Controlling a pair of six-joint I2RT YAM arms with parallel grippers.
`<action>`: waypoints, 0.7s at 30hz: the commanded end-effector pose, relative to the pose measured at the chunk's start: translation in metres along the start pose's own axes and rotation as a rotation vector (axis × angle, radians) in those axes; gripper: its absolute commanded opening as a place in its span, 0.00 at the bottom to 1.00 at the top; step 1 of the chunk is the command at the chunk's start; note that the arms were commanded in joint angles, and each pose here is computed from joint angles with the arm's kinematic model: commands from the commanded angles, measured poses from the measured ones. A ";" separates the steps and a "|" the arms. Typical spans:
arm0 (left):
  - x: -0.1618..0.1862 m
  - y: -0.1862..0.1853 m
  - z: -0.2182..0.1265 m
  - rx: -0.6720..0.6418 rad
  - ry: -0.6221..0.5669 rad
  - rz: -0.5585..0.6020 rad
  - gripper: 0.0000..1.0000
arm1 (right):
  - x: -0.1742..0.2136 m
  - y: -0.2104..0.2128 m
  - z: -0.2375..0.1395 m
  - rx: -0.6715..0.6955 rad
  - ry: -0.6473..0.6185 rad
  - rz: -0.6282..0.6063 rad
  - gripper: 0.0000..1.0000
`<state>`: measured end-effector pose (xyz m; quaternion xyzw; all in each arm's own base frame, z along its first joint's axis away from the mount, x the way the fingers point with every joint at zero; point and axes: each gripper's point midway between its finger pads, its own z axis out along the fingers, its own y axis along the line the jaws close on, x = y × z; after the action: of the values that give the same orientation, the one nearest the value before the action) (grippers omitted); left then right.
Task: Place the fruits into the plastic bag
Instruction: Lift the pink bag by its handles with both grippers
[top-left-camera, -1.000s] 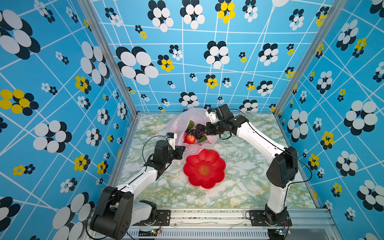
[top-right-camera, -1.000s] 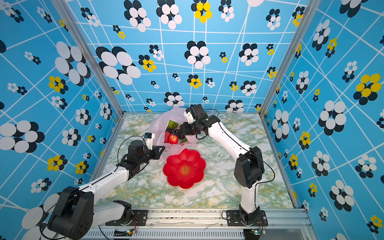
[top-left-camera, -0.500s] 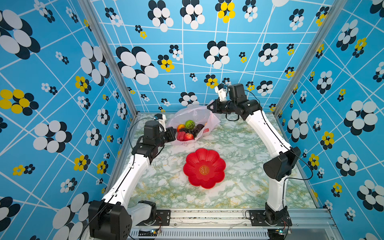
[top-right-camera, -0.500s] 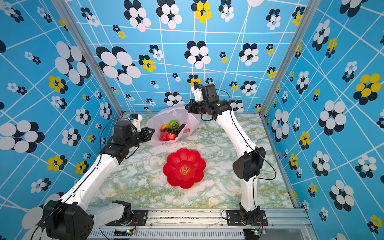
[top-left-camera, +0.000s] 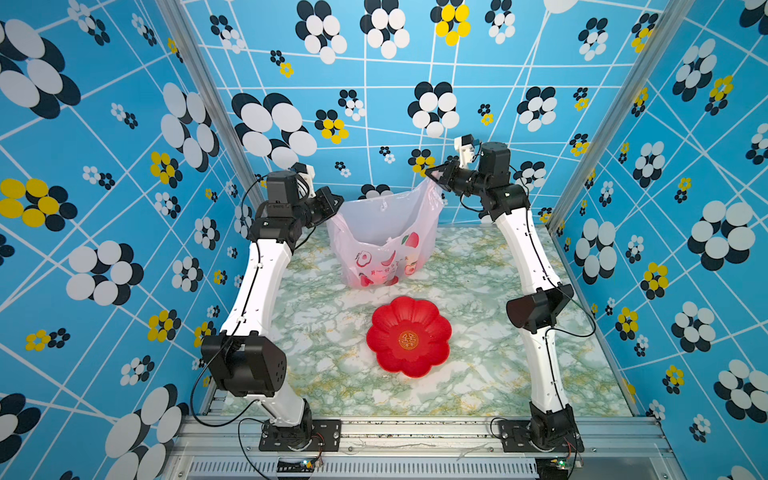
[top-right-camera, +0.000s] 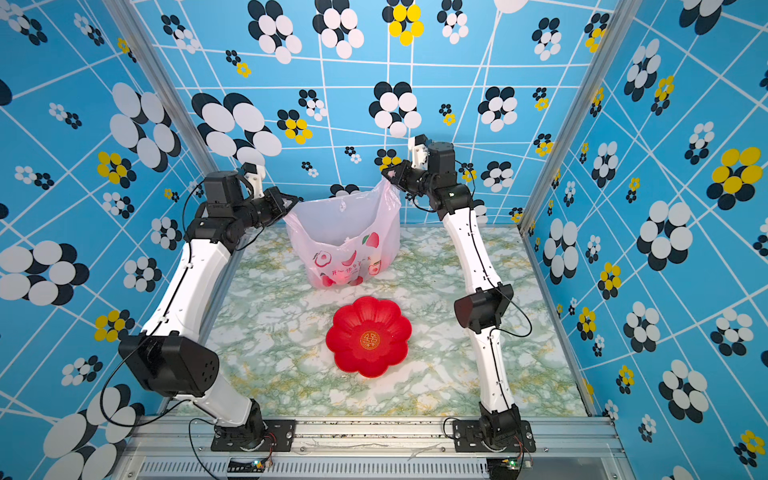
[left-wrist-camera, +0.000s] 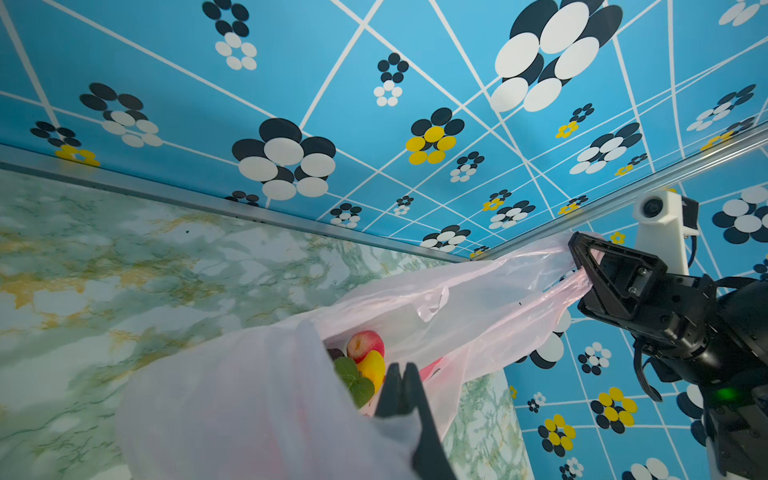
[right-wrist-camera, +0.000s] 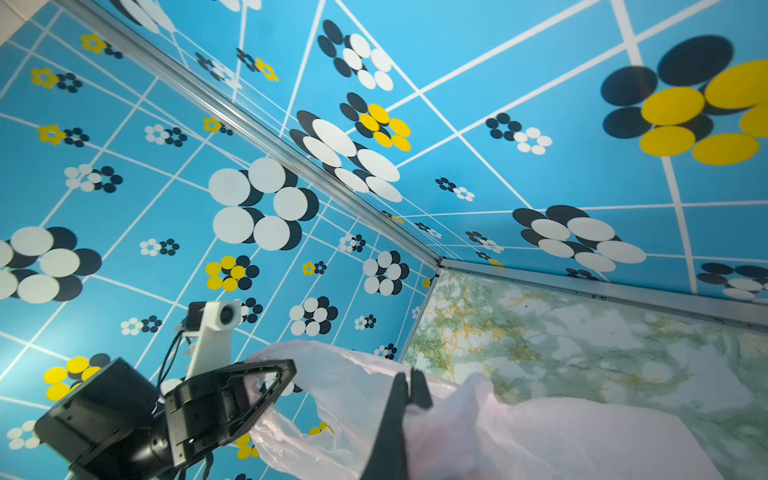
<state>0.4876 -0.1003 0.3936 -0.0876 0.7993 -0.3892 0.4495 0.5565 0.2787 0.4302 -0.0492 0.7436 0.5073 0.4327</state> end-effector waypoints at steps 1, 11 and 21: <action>-0.021 -0.031 -0.011 0.088 -0.037 0.009 0.00 | -0.028 0.073 -0.034 -0.150 -0.075 -0.166 0.00; -0.025 -0.079 0.004 0.220 -0.032 0.045 0.00 | -0.021 0.106 -0.055 -0.202 -0.063 -0.327 0.00; -0.027 -0.099 0.000 0.222 -0.067 0.106 0.00 | -0.024 0.101 -0.106 0.020 -0.219 -0.519 0.00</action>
<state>0.4868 -0.1597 0.4458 -0.0308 0.7630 -0.4621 0.4510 0.4797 0.2580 0.4747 -0.1633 0.7158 0.4367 0.5198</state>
